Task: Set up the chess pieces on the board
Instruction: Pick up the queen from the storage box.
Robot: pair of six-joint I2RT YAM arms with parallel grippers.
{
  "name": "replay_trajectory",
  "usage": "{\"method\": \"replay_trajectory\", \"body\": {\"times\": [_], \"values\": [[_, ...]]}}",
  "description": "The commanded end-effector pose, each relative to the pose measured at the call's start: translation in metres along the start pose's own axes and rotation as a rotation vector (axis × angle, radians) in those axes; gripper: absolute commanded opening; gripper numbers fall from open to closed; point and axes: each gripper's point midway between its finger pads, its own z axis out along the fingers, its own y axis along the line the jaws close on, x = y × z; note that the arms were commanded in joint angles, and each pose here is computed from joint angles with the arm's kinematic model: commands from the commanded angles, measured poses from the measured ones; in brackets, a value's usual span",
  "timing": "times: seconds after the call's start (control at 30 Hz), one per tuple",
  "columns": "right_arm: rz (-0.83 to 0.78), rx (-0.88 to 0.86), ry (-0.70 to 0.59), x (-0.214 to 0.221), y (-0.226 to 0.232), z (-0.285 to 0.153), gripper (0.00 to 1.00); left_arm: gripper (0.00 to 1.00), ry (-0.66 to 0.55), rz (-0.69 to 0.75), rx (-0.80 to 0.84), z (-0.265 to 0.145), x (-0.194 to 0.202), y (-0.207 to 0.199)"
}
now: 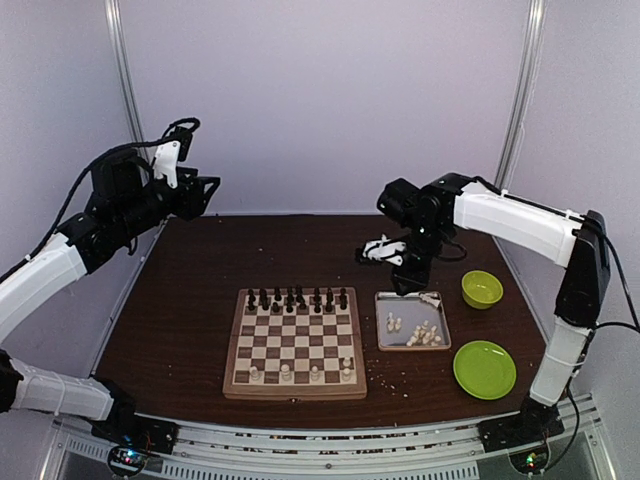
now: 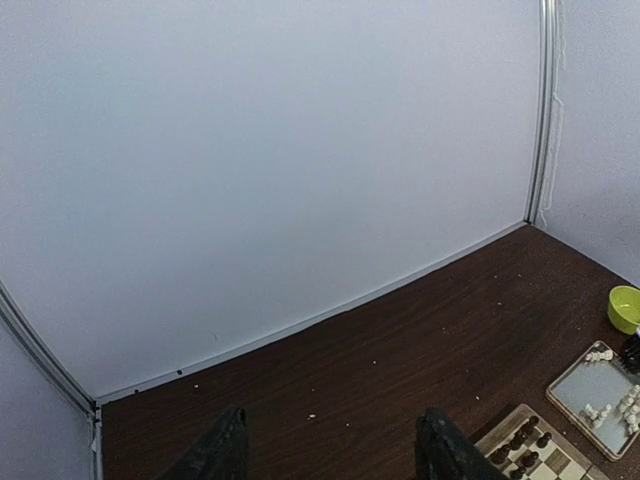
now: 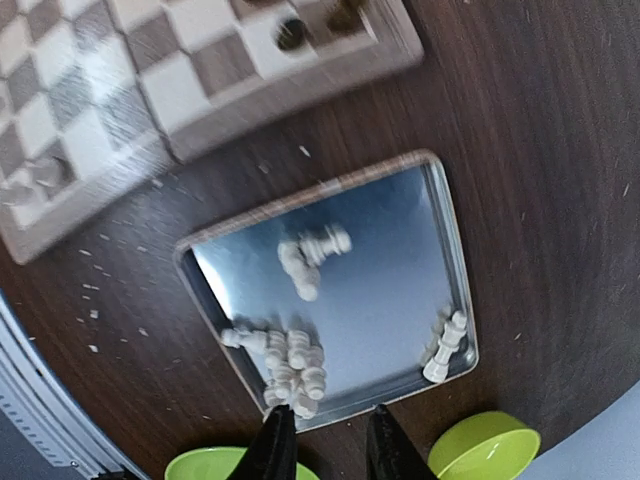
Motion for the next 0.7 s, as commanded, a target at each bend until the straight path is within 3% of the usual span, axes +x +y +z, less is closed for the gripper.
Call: {"method": "replay_trajectory", "body": {"times": [0.0,0.17,0.67], "values": [[0.221,0.038,0.115,0.059,-0.040,0.047,0.24,0.58,-0.026,-0.011,0.019,0.002,-0.006,-0.004],[0.326,0.057,0.182,0.100,-0.065,0.072,0.22,0.58,-0.015,-0.016,0.028,0.005,-0.002,-0.005],[0.316,0.099,0.253,0.112,-0.087,0.102,0.26,0.58,0.001,-0.026,0.061,0.010,0.003,-0.011]]}}
